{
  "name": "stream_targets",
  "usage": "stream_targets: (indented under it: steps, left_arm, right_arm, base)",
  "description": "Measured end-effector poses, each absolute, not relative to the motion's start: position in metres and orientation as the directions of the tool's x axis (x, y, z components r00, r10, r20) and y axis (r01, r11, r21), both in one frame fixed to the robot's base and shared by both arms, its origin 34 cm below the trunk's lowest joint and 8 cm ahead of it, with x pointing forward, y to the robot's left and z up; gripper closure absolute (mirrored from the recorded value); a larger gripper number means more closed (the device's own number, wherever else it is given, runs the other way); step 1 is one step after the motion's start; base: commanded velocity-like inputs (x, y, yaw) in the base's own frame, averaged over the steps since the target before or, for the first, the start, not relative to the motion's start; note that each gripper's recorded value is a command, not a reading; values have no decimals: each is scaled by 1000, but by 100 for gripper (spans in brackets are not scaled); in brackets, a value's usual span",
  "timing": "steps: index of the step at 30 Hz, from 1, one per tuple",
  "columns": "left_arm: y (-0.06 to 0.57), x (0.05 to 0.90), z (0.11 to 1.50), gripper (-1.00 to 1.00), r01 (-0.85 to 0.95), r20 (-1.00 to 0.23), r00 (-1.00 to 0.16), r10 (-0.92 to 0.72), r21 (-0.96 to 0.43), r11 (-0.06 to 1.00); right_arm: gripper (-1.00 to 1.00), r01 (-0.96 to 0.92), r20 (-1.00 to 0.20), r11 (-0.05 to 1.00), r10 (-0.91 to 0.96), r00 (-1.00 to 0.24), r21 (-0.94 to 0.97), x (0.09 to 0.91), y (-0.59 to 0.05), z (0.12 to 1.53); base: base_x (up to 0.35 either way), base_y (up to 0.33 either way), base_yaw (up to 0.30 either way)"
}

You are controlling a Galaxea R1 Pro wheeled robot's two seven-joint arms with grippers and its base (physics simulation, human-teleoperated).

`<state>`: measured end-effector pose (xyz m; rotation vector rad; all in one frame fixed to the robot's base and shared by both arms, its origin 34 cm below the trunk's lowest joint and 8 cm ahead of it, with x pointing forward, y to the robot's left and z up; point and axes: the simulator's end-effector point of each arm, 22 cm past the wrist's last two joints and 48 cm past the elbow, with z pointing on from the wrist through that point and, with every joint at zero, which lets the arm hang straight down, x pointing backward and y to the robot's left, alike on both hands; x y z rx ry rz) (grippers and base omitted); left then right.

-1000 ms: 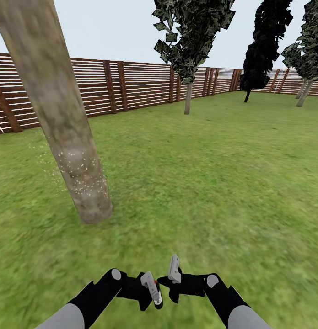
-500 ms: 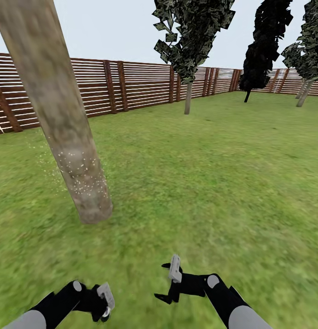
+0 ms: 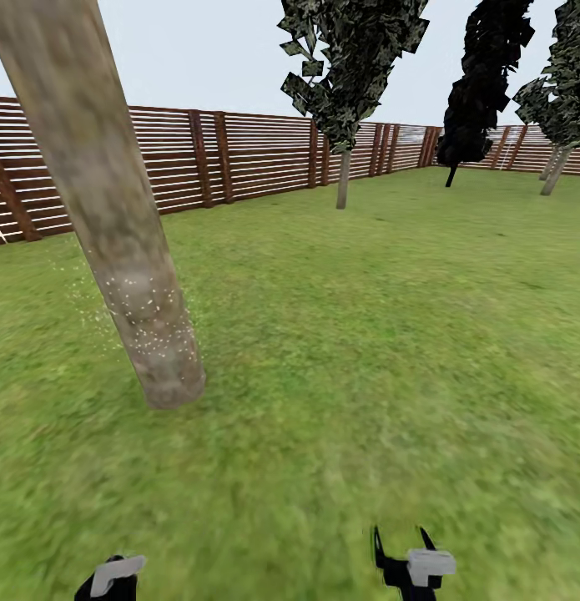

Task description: In the garden, pick up the pesticide atomizer on the floor and spray pesticide onto both trees until each tree trunk is fully covered.

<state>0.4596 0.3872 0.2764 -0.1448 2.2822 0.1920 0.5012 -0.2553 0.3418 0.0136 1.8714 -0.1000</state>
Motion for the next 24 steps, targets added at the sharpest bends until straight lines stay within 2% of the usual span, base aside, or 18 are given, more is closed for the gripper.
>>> stream_targets:
  steps: [5,24]
  left_arm:
    - [413,430,269,100,-279,-744,-659,-112,103,955]
    - [413,433,273,100,-287,-761,-639,-113,100,953]
  right_arm:
    - [-100,67,-940,997,-21,-340,-46,480,-252,329]
    - [-100,62,-919,997,-17,-394,-45,449,-250,313]
  base:
    - [0,0,0]
    - [0,0,0]
